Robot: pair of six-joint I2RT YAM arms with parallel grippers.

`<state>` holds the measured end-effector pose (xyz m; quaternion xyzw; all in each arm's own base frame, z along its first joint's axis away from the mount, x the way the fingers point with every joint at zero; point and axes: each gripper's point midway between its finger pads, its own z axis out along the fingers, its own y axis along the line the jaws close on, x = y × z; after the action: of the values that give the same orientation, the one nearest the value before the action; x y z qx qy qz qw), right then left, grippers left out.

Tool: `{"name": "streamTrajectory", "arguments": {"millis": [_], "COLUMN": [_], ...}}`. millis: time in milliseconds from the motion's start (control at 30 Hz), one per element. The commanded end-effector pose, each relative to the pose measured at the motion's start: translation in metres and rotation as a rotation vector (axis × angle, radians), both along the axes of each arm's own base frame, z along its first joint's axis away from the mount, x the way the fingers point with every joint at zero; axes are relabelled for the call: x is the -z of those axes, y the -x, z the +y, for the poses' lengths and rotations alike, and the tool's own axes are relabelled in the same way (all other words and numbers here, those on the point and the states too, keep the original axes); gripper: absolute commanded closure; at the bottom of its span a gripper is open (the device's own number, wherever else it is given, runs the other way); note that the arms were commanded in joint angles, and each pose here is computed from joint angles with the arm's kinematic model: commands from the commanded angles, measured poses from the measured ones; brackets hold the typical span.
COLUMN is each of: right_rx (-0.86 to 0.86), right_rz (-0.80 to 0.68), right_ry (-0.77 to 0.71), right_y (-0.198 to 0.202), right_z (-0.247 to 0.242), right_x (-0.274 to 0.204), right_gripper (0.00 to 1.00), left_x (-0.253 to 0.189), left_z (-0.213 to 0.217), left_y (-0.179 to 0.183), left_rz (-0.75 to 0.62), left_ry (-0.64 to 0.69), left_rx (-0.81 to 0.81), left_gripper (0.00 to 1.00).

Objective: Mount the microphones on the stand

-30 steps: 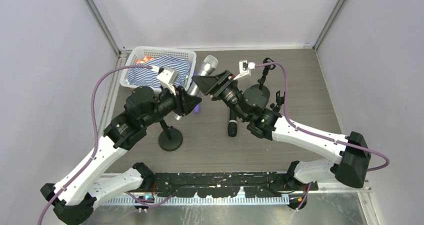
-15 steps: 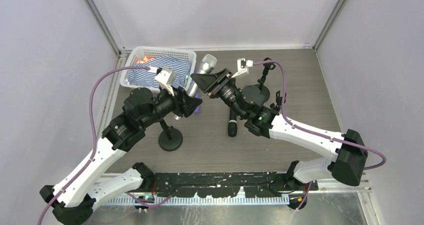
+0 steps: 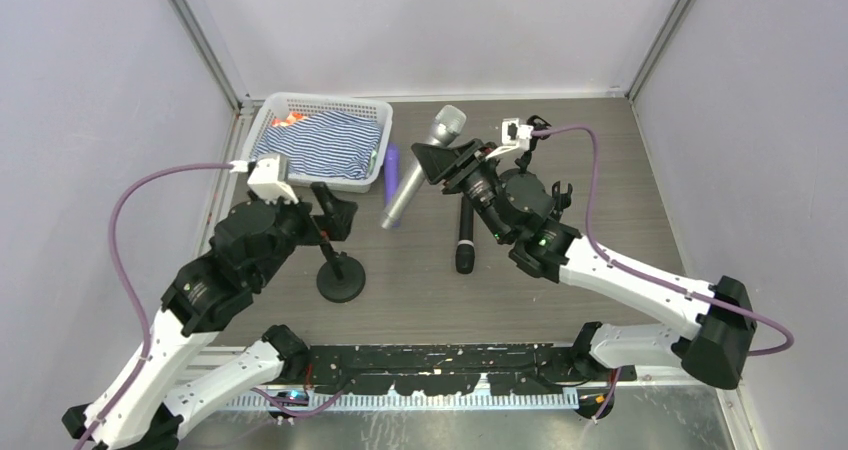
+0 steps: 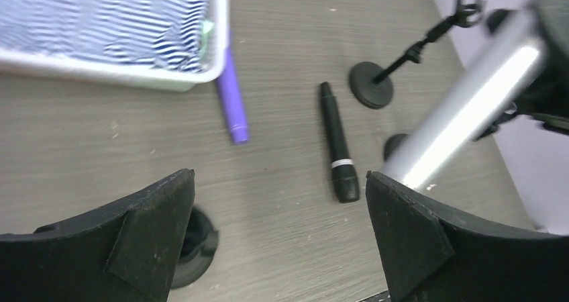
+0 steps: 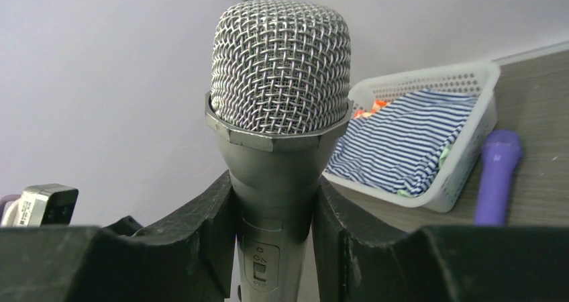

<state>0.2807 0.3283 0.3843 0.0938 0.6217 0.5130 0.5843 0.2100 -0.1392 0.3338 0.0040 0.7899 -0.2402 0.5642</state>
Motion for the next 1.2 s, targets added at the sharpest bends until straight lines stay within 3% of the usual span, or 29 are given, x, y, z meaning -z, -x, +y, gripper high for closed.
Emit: {"name": "streamTrajectory", "arguments": {"millis": [0, 500, 900, 1167], "right_rx": [0.123, 0.117, 0.064, 0.039], "right_rz": [-0.096, -0.104, -0.1, -0.103], "right_ry": [0.07, 0.214, 0.211, 0.206], "right_y": [0.0, 0.013, 0.021, 0.027], "right_z": [-0.036, -0.058, -0.055, -0.055], "right_x": [-0.021, 0.001, 0.005, 0.004], "right_gripper": [0.99, 0.99, 0.99, 0.99], "left_x": [0.018, 0.083, 0.091, 0.1], "left_z": [0.048, 0.06, 0.043, 0.047], "left_y": [0.011, 0.019, 0.004, -0.014], "left_rz": [0.092, 0.176, 0.137, 0.212], "left_ry": [-0.009, -0.035, 0.031, 0.154], "left_rx": [-0.224, -0.286, -0.237, -0.204], "left_gripper": [0.0, 0.0, 0.0, 0.0]}}
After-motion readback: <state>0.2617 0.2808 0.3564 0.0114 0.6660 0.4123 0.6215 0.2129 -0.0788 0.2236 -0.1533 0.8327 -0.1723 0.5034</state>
